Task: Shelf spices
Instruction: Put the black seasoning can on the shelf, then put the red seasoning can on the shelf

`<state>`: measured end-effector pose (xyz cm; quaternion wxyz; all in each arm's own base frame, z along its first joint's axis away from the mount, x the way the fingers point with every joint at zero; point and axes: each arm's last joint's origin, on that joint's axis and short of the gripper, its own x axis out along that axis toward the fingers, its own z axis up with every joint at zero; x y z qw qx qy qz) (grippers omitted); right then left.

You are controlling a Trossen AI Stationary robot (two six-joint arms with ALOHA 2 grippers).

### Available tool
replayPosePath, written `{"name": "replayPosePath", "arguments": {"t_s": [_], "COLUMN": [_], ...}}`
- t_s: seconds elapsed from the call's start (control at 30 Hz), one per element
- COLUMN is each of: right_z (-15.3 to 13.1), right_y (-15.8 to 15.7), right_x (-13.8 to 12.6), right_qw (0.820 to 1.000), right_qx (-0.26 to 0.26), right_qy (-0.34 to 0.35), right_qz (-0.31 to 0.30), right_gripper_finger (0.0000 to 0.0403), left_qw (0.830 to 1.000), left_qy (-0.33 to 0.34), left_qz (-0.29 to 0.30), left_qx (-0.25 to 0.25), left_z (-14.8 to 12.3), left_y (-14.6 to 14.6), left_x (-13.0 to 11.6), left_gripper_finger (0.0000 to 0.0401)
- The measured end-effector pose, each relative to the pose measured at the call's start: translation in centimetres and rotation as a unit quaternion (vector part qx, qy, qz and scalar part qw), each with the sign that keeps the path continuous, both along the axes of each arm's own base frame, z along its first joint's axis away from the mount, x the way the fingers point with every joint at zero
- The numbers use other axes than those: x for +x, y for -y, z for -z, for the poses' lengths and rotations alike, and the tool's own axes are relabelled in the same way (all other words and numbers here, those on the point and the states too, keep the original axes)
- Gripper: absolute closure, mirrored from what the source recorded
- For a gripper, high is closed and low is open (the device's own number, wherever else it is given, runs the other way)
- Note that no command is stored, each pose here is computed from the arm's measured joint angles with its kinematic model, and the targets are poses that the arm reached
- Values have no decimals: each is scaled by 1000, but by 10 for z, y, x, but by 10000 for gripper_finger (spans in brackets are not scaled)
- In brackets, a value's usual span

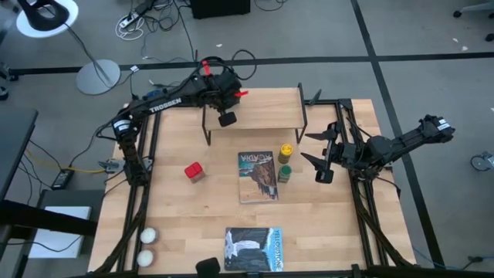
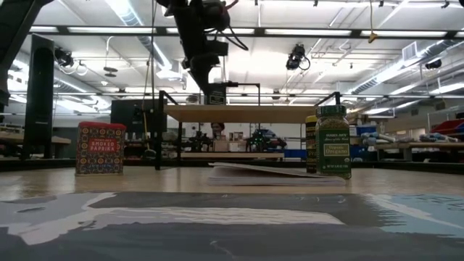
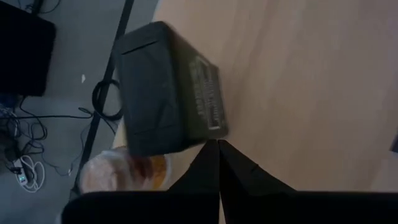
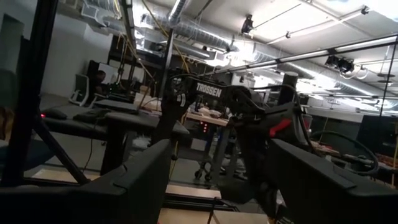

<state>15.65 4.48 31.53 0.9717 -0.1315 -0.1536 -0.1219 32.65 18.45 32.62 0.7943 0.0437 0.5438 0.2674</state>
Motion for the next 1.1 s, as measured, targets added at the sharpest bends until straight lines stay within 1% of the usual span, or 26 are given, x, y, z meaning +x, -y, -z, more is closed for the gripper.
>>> {"name": "replayPosePath", "arguments": {"t_s": [0.23,0.37,0.73,0.97,1.1], "right_z": [0,0,0,0,0], "right_y": [0,0,0,0,0], "right_x": [0,0,0,0,0], "right_qw": [1000,1000,1000,1000,1000], "right_qx": [-1,-1,-1,-1,-1], "right_qy": [0,0,0,-1,-1], "right_qz": [0,0,1,1,1], "right_gripper_finger": [133,133,133,133,133], "left_qw": [1000,1000,999,999,999], "left_qy": [14,13,13,11,14], "left_qz": [-6,-5,-24,-30,-24], "left_qx": [9,11,16,24,16], "left_z": [-2,-2,-2,-3,-2], "left_y": [-7,-9,-20,-22,-21], "left_x": [-1,-2,-8,-9,-8], "left_gripper_finger": [401,401,401,401,401]}}
